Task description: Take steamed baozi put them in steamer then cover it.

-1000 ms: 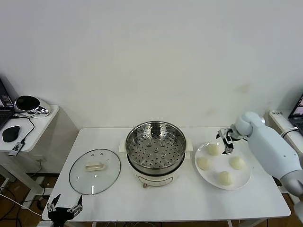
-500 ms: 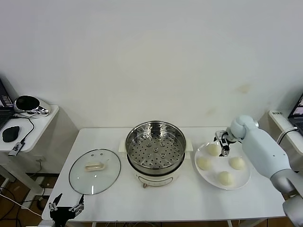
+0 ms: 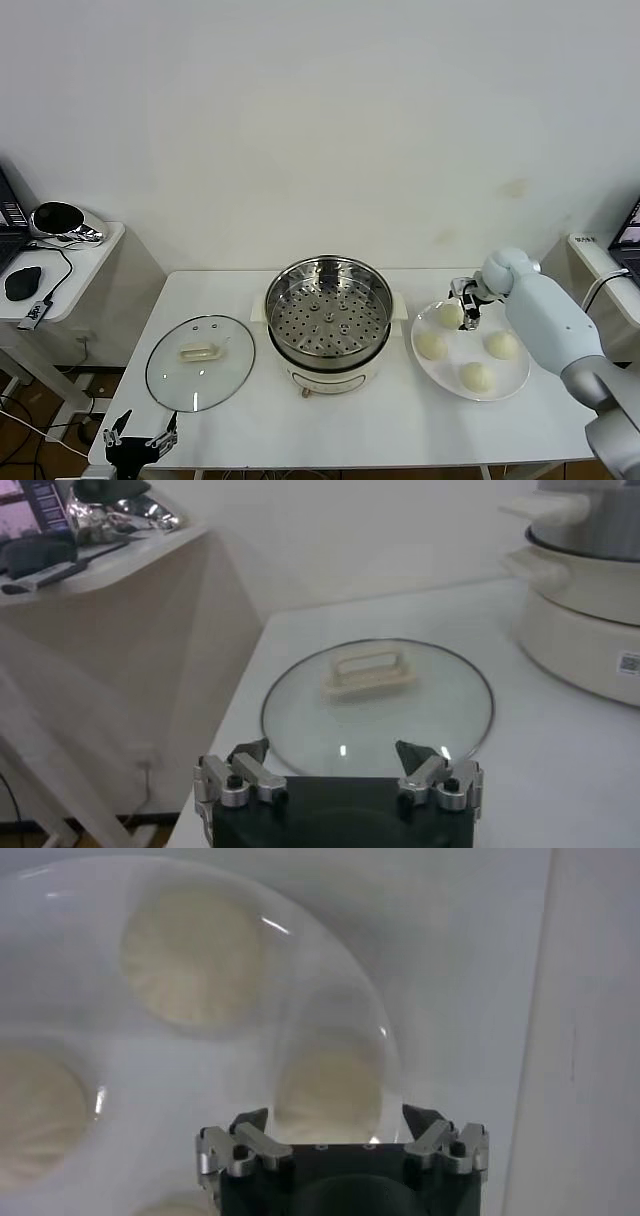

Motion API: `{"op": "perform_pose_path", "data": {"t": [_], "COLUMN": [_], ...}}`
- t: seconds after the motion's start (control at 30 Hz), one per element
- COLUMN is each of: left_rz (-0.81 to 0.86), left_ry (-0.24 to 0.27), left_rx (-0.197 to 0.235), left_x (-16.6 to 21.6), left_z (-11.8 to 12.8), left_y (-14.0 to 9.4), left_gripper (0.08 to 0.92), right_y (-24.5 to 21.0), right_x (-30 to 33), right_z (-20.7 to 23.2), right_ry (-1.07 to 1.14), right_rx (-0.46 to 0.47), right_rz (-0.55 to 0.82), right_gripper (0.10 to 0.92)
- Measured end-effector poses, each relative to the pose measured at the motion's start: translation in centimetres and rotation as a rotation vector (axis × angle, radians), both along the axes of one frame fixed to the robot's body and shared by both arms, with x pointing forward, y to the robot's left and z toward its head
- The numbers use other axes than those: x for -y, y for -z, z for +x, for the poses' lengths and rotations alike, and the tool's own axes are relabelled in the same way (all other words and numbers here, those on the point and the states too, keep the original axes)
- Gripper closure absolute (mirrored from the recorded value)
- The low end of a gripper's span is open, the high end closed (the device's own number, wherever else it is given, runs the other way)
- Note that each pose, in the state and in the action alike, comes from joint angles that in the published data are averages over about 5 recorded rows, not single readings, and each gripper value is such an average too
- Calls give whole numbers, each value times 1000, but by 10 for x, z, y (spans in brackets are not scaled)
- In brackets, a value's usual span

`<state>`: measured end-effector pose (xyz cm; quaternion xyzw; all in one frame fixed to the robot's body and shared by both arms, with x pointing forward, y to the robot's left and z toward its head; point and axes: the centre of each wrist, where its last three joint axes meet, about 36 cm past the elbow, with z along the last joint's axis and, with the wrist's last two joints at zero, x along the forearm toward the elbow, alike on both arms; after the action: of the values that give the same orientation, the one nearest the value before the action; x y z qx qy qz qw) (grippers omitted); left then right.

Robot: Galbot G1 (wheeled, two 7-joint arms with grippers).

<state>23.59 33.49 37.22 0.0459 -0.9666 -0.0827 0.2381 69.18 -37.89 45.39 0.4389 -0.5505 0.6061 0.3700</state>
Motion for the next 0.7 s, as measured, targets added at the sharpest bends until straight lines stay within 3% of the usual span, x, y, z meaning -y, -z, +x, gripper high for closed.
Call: {"op": "perform_pose_path", "data": {"t": [0.23, 0.43, 0.7], "left_rz": [-1, -1, -3], "left_ry": [-2, 0, 4], "left_rx": [-3, -3, 1], "left_x": [-1, -2, -1], "left_z": [2, 3, 5], "left_y": [3, 3, 3], "left_gripper": [177, 177, 177], "right_y": [4, 1, -16], "right_x": [3, 7, 15], "right_z": [-2, -3, -3], "right_ry": [8, 19, 35], "right_rx": [-1, 1, 6], "right_rz": [3, 9, 25], "right_gripper": [425, 538, 555]}}
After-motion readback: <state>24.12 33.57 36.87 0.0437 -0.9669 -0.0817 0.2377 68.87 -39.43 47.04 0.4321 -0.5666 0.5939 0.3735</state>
